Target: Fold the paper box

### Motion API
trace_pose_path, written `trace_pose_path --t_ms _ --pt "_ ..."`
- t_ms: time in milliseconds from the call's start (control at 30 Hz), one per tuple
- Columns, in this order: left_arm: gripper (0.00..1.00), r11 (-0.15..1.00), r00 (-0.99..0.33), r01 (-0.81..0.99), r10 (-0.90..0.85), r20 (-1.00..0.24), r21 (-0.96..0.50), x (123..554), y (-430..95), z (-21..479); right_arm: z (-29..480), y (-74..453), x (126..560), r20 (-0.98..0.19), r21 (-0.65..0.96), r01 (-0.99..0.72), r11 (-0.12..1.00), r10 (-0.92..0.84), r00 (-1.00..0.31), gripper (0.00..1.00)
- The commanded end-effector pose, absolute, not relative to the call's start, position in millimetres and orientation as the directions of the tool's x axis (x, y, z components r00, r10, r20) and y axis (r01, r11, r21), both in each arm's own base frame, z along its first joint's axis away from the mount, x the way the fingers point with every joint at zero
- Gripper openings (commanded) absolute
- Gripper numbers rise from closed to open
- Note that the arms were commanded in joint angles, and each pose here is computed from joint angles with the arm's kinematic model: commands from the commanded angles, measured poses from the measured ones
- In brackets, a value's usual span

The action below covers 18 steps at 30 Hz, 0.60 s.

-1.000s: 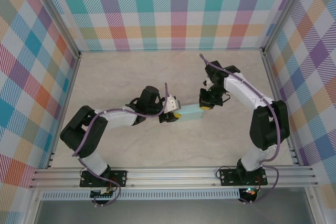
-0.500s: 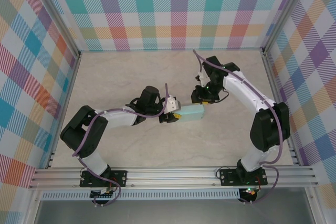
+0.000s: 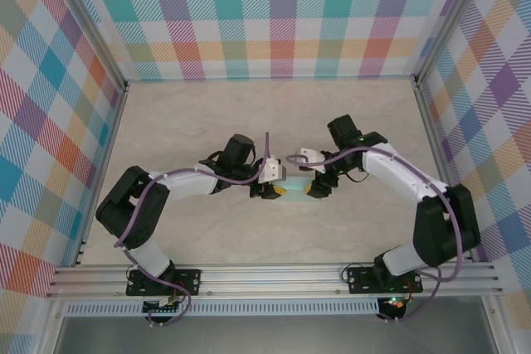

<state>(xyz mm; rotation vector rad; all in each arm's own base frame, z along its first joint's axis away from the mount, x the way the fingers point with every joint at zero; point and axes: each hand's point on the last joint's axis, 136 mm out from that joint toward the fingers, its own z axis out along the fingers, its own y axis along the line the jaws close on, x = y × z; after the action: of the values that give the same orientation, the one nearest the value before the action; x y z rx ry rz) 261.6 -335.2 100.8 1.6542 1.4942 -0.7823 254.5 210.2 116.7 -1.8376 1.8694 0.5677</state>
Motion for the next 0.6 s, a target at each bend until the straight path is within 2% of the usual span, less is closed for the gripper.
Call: trace_pose_path --t_ms 0,67,167,233,367,500,567 --pt "0.46 -0.048 0.010 0.998 0.618 -0.786 -0.026 235.5 -318.1 60.2 113.8 216.9 257.4 -0.610 -0.103 -0.988 -0.112 -0.777 0.152 0.73" --pt "0.46 -0.035 -0.001 0.999 0.609 -0.793 -0.029 237.5 -318.7 61.7 105.2 215.7 255.4 -0.601 -0.077 -0.990 -0.119 -0.787 0.141 0.70" --pt "0.48 -0.021 -0.015 0.999 0.607 -0.795 -0.034 241.2 -318.7 61.8 94.3 211.9 256.4 -0.578 -0.095 -0.988 -0.121 -0.801 0.154 0.59" --pt "0.50 -0.001 -0.026 0.999 0.601 -0.799 -0.033 244.8 -317.7 65.1 91.1 209.4 255.9 -0.567 -0.100 -0.988 -0.117 -0.809 0.153 0.57" --pt "0.59 0.009 -0.018 1.000 0.569 -0.822 -0.016 245.0 -316.5 80.9 86.0 207.2 257.5 -0.557 -0.118 -0.987 -0.107 -0.816 0.155 0.49" --pt "0.76 0.026 -0.039 0.999 0.543 -0.839 -0.029 238.7 -308.7 103.6 85.3 210.2 263.7 -0.567 -0.115 -0.991 -0.075 -0.814 0.127 0.39" --pt "0.78 0.040 -0.039 0.999 0.511 -0.859 -0.022 233.1 -303.5 118.7 82.2 209.4 265.6 -0.561 -0.108 -0.992 -0.067 -0.820 0.116 0.37"
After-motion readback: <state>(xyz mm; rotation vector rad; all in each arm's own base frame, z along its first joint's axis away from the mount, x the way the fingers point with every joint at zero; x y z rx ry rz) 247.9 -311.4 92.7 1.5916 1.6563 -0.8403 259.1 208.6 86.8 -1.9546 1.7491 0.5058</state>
